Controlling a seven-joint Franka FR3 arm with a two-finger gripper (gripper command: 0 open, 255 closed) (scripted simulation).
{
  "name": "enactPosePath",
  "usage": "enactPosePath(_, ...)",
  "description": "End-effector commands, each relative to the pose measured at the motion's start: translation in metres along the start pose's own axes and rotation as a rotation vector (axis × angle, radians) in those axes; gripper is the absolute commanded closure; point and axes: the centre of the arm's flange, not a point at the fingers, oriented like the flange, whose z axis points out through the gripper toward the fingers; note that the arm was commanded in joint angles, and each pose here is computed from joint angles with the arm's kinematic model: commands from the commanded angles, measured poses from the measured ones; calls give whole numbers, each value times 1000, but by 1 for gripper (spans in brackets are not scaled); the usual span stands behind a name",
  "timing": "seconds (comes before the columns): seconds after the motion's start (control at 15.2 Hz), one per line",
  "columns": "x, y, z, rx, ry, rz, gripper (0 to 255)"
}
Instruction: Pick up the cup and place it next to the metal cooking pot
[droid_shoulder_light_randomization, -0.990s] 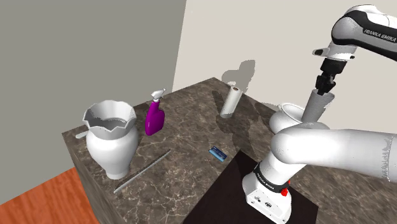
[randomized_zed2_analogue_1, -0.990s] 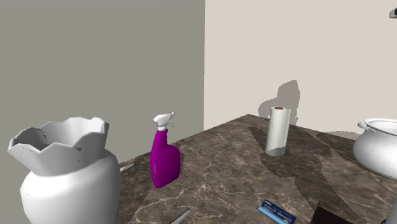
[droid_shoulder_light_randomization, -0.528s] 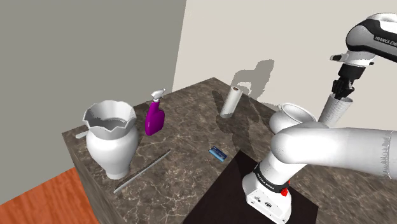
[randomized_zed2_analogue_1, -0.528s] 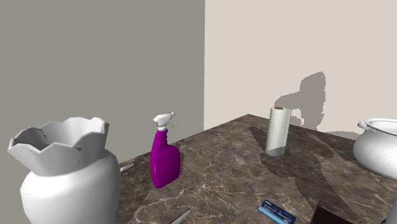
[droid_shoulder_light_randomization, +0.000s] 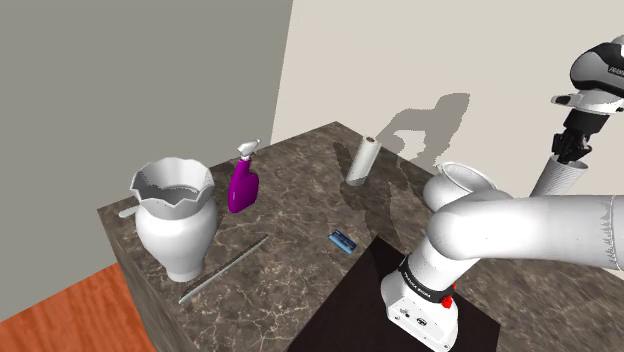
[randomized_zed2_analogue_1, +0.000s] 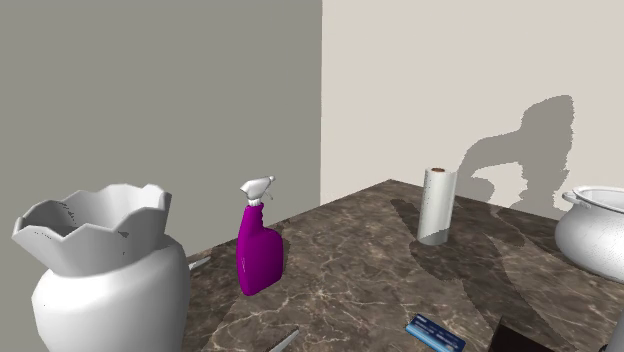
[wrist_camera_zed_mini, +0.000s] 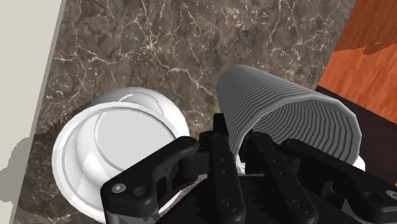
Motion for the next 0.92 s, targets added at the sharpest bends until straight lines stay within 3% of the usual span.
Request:
enactPosePath(0.0,-24,11,3,0,-2,0,255)
enactPosePath(0.07,-37,15,5,0,-2,0,255)
enactPosePath(0.86,-26,22,67,0,-2,0,255)
